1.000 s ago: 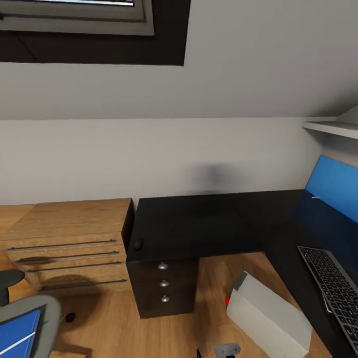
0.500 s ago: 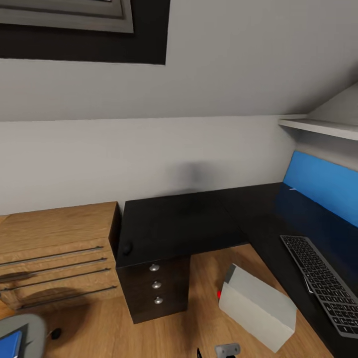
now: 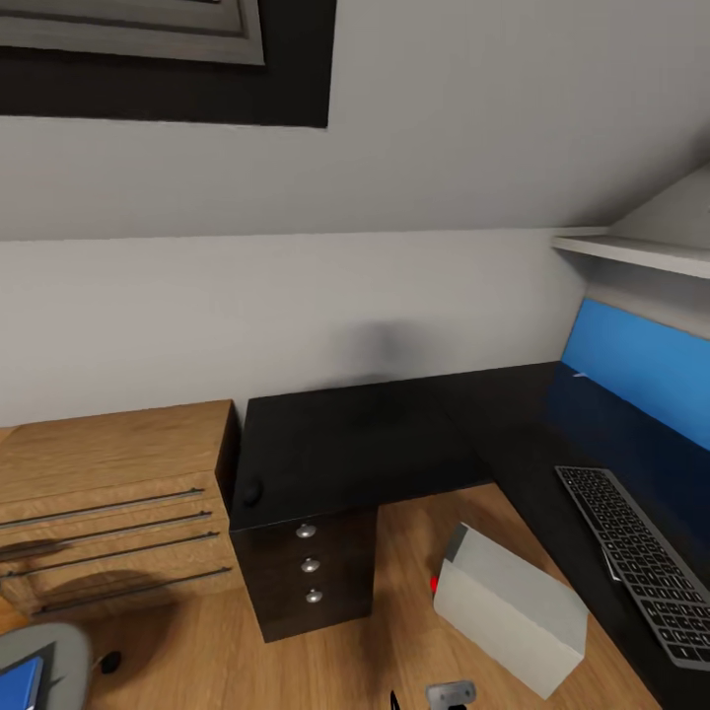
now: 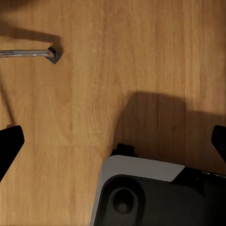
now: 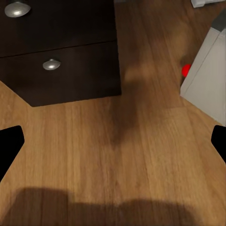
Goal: In the bedroom, organize the workspace by keeping the computer under the desk, ensuring the monitor is on the desk, placing the keyboard on the desk next to the monitor, placing the mouse on the desk next to the keyboard, moving the folder from the swivel chair onto the desk next to the mouse, stacking the notebook on top of the folder with the pen on top of the notebook, and positioning the swivel chair next to the desk.
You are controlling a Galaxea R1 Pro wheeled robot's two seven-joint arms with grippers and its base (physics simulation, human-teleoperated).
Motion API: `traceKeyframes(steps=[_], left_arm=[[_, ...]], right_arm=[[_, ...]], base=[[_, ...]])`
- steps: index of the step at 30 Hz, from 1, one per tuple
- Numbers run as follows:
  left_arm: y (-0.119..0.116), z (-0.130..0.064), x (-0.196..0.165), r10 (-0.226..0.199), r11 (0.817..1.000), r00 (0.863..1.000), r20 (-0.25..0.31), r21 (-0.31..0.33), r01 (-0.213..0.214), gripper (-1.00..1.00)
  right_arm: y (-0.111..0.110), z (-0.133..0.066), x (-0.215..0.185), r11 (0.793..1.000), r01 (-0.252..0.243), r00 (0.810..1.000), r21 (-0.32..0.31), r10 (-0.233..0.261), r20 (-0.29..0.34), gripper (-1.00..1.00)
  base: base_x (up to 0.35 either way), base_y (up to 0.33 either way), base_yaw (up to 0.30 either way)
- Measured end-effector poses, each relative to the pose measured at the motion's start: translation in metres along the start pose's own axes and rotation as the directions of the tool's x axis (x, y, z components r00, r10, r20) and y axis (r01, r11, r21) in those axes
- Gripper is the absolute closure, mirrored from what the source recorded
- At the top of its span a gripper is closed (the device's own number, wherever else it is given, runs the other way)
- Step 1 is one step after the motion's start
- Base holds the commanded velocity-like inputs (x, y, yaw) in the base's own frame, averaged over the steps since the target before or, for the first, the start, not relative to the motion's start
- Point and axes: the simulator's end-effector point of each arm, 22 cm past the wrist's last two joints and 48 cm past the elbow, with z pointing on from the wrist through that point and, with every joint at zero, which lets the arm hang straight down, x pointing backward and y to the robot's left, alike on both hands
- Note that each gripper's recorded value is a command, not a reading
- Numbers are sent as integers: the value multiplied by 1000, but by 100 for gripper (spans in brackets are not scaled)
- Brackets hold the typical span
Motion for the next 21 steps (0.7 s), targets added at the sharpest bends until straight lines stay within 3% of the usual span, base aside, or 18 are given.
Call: traceKeyframes(steps=[8,17,21], left_arm=[[0,0,0,1,1000,1000,1,0,-1,-100],[0,0,0,1,1000,1000,2,0,-1,-100],[0,0,0,1,1000,1000,2,0,-1,-100]], right_arm=[[1,0,-3,1000,0,1000,-2,0,9,-100],[25,12,-57,998,-34,990,-49,40,134,-100],[36,15,-82,996,-47,980,-72,60,188,-100]], base=[[0,0,-76],[0,0,-266],[0,0,-101]])
